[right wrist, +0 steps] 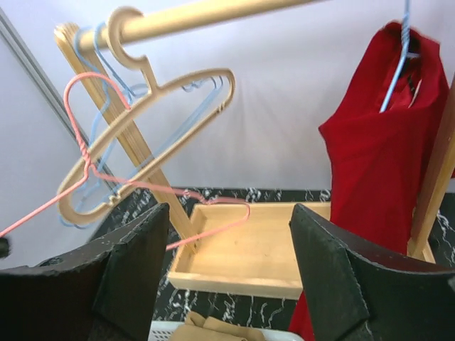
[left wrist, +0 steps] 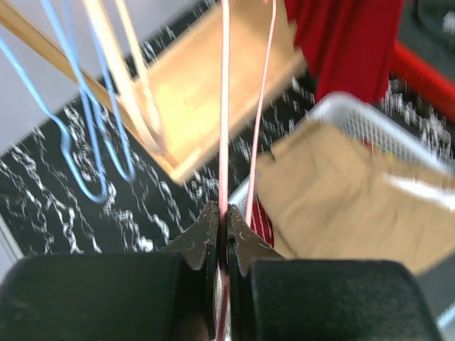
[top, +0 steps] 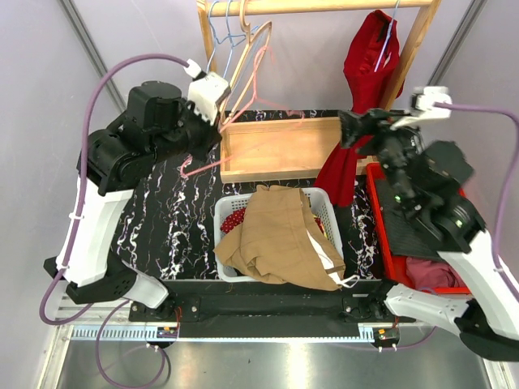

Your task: Remove the skirt from the hanger

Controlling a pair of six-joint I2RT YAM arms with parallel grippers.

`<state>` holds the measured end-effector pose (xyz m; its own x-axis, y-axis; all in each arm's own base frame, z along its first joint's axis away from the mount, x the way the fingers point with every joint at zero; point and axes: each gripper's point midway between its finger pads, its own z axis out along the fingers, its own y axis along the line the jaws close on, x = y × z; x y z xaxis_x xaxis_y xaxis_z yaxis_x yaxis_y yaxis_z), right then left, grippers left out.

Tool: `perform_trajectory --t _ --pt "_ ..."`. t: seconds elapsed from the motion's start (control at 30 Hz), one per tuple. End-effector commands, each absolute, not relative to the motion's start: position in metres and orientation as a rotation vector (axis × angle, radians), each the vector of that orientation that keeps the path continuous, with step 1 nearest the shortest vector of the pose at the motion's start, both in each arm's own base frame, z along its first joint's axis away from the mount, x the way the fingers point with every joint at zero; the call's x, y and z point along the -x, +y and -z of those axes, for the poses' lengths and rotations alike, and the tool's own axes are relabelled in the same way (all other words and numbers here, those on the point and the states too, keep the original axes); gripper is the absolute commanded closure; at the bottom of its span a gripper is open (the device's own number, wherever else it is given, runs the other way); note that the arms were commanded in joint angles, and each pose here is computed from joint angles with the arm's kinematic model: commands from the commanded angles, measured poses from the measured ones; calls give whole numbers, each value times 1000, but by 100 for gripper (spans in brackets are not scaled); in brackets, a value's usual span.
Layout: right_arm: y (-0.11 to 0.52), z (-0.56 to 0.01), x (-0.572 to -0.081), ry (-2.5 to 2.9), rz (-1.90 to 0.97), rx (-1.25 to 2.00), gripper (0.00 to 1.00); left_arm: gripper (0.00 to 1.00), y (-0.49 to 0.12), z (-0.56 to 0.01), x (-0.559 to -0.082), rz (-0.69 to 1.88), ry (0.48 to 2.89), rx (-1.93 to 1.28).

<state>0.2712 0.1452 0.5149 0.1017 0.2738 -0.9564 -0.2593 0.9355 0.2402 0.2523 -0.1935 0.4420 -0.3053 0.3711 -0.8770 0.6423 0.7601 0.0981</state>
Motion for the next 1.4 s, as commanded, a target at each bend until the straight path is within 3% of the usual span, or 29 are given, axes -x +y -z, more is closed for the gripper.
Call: perform_trajectory --t 0.0,0.53,1.37 --pt "152 -508 -266 1395 -455 7 25 100 -204 -511 -286 381 1672 -526" --pt "181 -454 -263 1472 -597 44 27 100 -237 -542 -378 283 1507 -319" --pt "168 -467 -239 1436 -664 47 32 100 -258 -461 -440 95 1663 -353"
